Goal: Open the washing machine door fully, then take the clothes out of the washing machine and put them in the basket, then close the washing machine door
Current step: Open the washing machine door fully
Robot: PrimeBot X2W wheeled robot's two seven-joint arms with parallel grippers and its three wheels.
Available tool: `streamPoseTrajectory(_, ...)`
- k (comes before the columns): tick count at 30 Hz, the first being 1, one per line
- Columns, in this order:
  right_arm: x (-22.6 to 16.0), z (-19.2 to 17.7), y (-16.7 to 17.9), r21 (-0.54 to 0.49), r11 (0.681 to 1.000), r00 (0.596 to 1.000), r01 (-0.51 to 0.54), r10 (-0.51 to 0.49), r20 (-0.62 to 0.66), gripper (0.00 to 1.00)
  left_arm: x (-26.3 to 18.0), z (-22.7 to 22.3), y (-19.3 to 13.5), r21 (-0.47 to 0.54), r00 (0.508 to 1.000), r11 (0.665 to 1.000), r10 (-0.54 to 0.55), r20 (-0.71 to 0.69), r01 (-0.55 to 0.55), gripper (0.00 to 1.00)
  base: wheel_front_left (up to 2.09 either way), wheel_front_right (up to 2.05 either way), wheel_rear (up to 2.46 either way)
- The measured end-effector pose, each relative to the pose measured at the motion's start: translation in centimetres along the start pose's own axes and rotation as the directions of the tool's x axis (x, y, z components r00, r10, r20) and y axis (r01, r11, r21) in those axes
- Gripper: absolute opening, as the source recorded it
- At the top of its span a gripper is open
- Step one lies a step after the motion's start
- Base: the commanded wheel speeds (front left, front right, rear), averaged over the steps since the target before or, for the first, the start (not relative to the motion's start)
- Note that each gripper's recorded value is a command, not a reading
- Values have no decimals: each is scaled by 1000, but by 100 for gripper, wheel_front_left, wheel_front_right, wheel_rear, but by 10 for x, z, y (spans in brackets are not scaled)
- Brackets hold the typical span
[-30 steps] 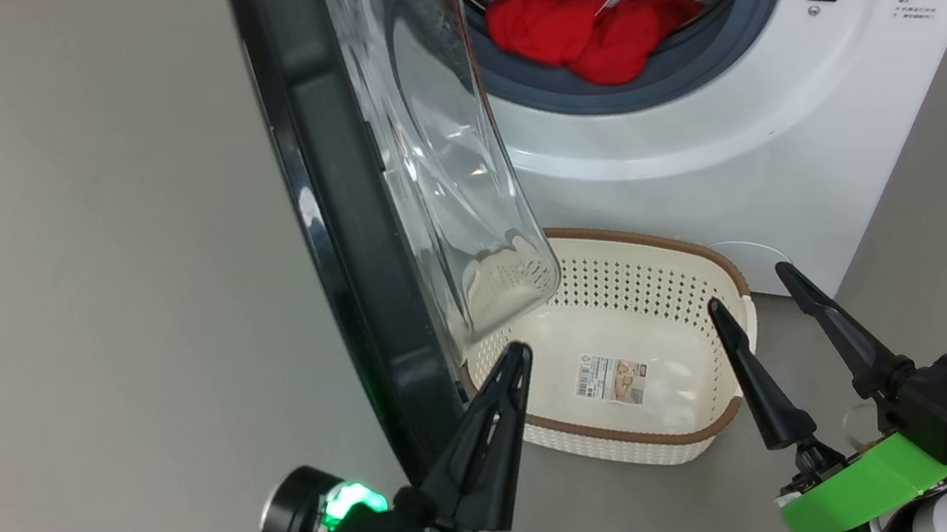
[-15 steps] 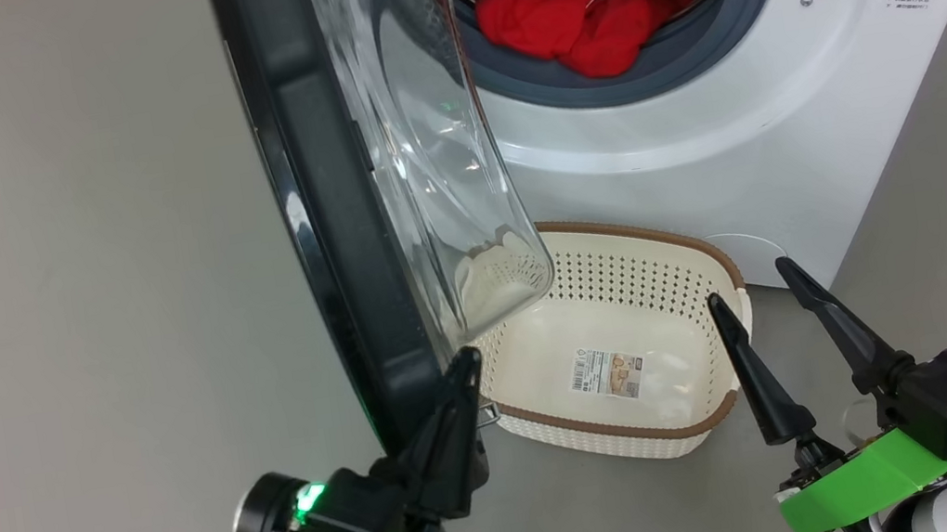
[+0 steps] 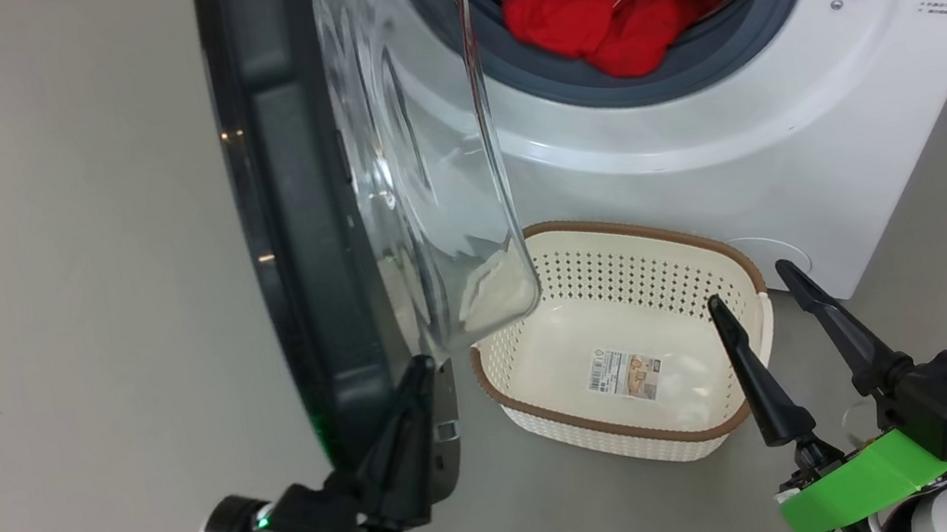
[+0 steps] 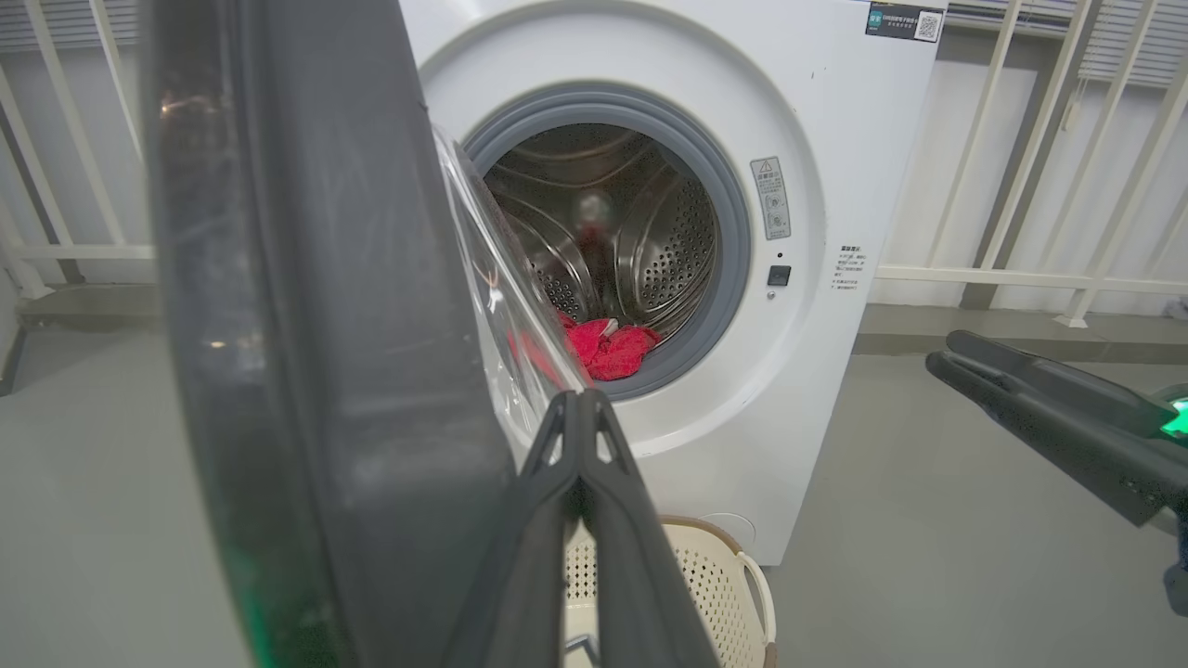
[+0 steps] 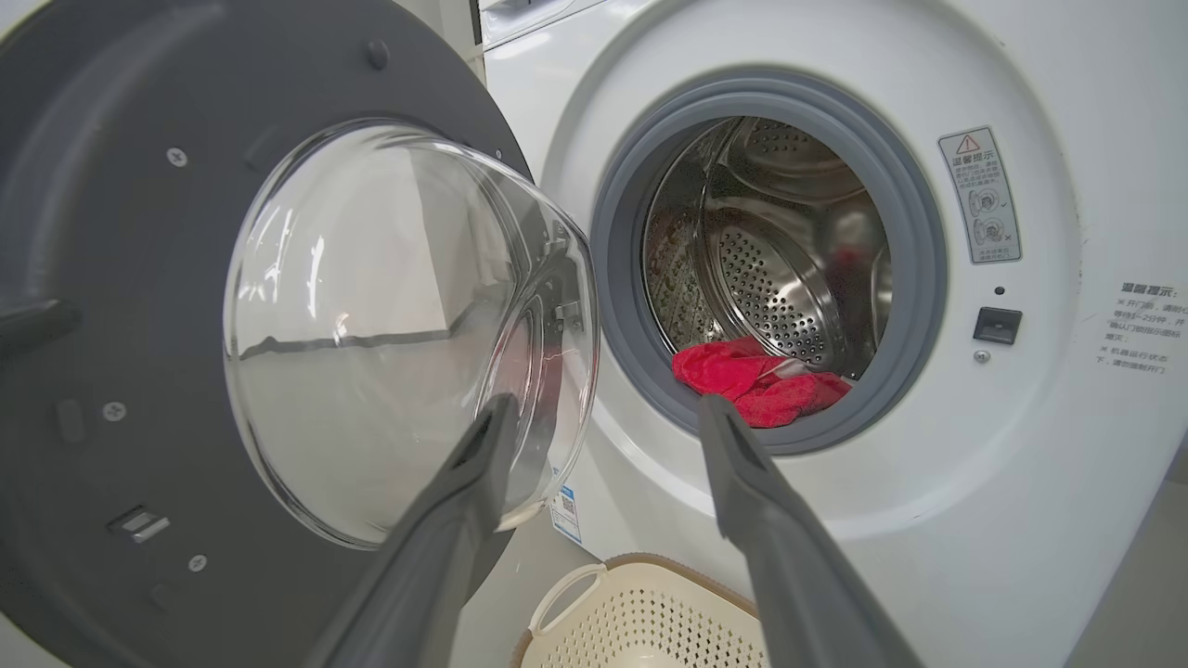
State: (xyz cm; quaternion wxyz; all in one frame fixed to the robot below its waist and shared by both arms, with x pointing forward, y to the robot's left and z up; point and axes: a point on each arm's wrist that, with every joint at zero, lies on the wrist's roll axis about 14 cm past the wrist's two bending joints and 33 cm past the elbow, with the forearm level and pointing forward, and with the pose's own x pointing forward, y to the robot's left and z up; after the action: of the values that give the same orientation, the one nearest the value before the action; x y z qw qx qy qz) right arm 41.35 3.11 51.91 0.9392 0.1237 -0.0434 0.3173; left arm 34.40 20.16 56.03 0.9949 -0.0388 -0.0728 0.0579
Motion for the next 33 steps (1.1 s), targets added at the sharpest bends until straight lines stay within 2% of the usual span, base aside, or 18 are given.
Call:
streamPoseTrajectory(9, 4, -3, 8, 3, 1000, 1000, -26, 26, -5, 100, -13, -3, 41, 16, 991, 991, 130, -18, -130, 0, 0, 0, 0)
streamPoseTrajectory(18, 6, -11, 12, -10, 999, 999, -45, 44, -28, 100, -25, -4, 94, 20, 953, 954, 301, -34, -300, 0, 0, 0, 0)
streamPoseTrajectory(33, 5, -24, 10, -9, 999, 997, -44, 44, -65, 100, -31, -11, 142, 59, 902, 901, 431, -27, -429, 0, 0, 0, 0)
